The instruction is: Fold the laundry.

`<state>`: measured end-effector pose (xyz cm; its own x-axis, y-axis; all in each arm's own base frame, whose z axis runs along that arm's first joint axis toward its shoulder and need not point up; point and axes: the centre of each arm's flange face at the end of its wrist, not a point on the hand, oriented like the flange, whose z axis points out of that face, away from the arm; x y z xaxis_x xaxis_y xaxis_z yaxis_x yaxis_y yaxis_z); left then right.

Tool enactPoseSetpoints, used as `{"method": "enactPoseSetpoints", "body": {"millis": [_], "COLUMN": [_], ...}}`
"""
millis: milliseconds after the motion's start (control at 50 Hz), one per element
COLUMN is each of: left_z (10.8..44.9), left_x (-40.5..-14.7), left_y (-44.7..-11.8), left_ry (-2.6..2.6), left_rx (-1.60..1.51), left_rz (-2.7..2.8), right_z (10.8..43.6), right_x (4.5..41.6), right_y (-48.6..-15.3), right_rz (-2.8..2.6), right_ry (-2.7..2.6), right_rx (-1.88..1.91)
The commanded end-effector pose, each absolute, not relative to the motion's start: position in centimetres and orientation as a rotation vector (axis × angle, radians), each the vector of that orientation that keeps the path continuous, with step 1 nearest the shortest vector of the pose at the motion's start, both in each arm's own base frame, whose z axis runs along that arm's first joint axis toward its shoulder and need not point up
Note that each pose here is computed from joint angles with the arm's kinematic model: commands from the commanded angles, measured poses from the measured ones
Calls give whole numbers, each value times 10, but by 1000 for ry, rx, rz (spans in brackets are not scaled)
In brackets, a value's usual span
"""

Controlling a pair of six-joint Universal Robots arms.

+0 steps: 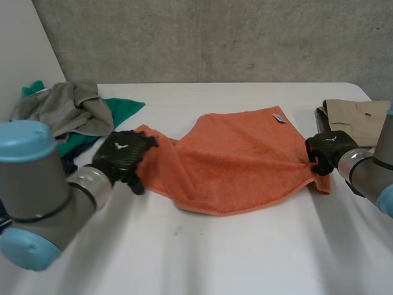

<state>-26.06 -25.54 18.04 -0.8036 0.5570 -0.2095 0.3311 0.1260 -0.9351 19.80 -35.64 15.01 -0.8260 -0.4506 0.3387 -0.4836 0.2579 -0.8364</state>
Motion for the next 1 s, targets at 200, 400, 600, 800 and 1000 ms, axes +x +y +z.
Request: {"method": "enactPoseSetpoints", "body": {"millis": [200,400,600,800,1000], "left_z": [139,121,104,99,102], "left_x": [-225,-237,-244,-251,-257], "left_y": [-325,-338,-345,-355,-370], "left_ry": [-2196,-2218,-2218,-2201,-2179], "left_rx": [-1101,-1129,-1221,-1237,-1227], "left_rz": [1655,1658,1657,1682,1743], "right_z": [144,141,140,138,137], "right_x": [208,208,207,210,210], "right_y": [-347,-344,-345,-341,-340], "right_rz": [1634,1621,1619,1610,1603], "right_ry": [-2470,-2479,-2474,-2471,-2471], "right_rx": [990,996,1000,1026,1032]}}
